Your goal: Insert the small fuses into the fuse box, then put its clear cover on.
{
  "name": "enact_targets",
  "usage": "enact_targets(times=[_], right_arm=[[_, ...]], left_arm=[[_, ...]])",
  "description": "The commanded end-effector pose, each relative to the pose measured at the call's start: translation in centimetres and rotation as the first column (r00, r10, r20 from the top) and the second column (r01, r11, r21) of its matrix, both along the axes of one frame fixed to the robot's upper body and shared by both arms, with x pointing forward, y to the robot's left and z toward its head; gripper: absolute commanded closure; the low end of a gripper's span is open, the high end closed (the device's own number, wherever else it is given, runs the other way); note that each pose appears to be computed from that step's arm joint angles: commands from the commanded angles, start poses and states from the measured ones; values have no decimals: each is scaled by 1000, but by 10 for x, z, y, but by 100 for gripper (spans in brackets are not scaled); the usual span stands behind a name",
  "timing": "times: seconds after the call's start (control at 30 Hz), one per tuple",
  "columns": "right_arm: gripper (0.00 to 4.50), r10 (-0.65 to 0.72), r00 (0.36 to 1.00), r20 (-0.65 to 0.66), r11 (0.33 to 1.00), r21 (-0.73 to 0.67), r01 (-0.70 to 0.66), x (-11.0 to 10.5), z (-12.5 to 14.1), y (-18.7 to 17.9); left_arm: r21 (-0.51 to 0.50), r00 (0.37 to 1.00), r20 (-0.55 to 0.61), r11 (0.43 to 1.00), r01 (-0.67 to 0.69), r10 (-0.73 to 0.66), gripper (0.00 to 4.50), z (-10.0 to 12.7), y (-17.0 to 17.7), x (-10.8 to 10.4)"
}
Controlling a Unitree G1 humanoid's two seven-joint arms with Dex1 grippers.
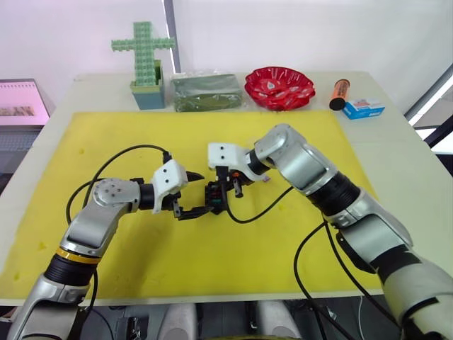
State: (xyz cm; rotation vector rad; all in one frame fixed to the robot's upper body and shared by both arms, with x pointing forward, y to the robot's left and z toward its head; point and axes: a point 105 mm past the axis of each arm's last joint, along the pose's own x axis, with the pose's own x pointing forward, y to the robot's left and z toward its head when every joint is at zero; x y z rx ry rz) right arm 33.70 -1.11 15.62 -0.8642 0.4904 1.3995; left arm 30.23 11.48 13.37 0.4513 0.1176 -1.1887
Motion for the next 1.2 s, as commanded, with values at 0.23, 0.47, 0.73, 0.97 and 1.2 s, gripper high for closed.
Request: enact_targets(times=[0.23, 0.47, 0.73, 0.97, 1.2], right_arm=[[399, 27, 999, 42, 998, 59, -30, -4, 28, 4], [399, 42, 998, 47, 996, 73, -45, -8, 34, 4], [399, 26, 997, 70, 995, 99, -32, -6, 45, 2], [399, 51, 997, 62, 978, 198, -62, -12, 49, 3], [448, 19, 1000, 11, 940, 339, -22, -16, 43, 2]], left_arm=[[-7, 999, 34, 1000, 14, -14, 0, 11, -1, -1], [-6, 999, 34, 1000, 17, -17, 0, 11, -1, -1], [-9, 999, 35, 1000, 18, -18, 0, 11, -2, -1], [-6, 999, 36, 1000, 13, -13, 0, 11, 0, 0], [-3, 999, 34, 1000, 7, -7, 0, 12, 3, 0]])
